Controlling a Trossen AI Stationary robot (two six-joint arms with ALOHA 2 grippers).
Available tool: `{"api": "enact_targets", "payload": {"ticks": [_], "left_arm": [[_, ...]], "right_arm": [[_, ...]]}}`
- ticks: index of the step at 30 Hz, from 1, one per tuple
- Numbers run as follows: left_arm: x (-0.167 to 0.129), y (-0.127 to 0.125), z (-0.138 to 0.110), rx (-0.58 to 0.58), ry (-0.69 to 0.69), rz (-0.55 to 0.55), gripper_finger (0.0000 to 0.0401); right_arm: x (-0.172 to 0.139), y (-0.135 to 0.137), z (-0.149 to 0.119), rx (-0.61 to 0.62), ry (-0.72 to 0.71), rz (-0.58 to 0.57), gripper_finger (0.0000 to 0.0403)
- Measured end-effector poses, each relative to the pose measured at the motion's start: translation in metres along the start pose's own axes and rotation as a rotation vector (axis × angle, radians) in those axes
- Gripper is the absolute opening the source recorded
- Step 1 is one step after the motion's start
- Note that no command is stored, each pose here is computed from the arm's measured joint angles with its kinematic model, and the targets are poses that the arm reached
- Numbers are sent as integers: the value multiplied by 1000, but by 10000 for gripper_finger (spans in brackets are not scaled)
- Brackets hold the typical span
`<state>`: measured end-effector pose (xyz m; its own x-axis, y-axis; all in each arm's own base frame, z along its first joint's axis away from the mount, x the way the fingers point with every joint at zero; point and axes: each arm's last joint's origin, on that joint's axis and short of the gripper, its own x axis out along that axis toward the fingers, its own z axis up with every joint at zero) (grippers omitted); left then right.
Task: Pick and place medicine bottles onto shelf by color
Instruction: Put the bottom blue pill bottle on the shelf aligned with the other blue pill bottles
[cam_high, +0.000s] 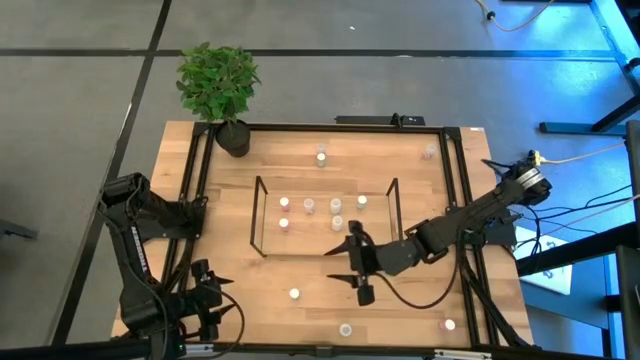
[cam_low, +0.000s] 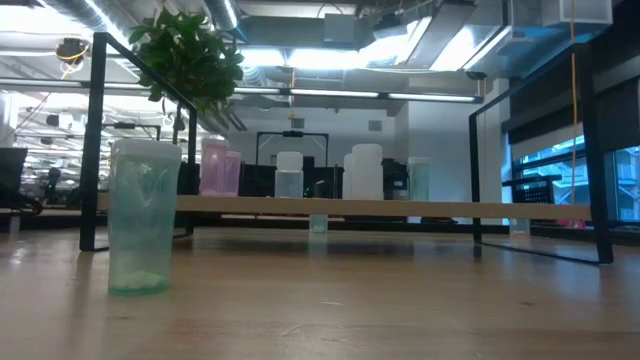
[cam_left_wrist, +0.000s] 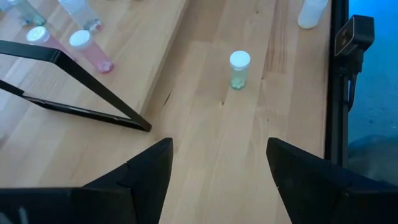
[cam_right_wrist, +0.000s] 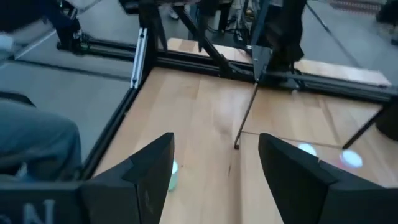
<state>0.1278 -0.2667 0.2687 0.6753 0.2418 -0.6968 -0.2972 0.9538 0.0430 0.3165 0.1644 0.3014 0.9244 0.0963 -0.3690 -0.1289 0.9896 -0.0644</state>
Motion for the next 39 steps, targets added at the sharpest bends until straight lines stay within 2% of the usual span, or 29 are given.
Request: {"api": "enact_targets", "payload": {"ticks": [6,11,15,21,33,39], "left_arm": [[0,0,0,0,0,0,253],[0,0,0,6,0,0,253],[0,0,0,26,0,0,253],[0,0,0,33,3,-1,253],[0,0,0,31,4,-3,253],[0,0,0,32,4,-3,253]], "right_arm": [[25,11,-2,-36,36,47,236],[57,26,-7,-64,110,138,236],[82,37,-17,-138,178,205,236],[110,47,-33,-174,229,232,236],[149,35,-60,-201,226,192,236],[160,25,-71,-141,260,197,236]]}}
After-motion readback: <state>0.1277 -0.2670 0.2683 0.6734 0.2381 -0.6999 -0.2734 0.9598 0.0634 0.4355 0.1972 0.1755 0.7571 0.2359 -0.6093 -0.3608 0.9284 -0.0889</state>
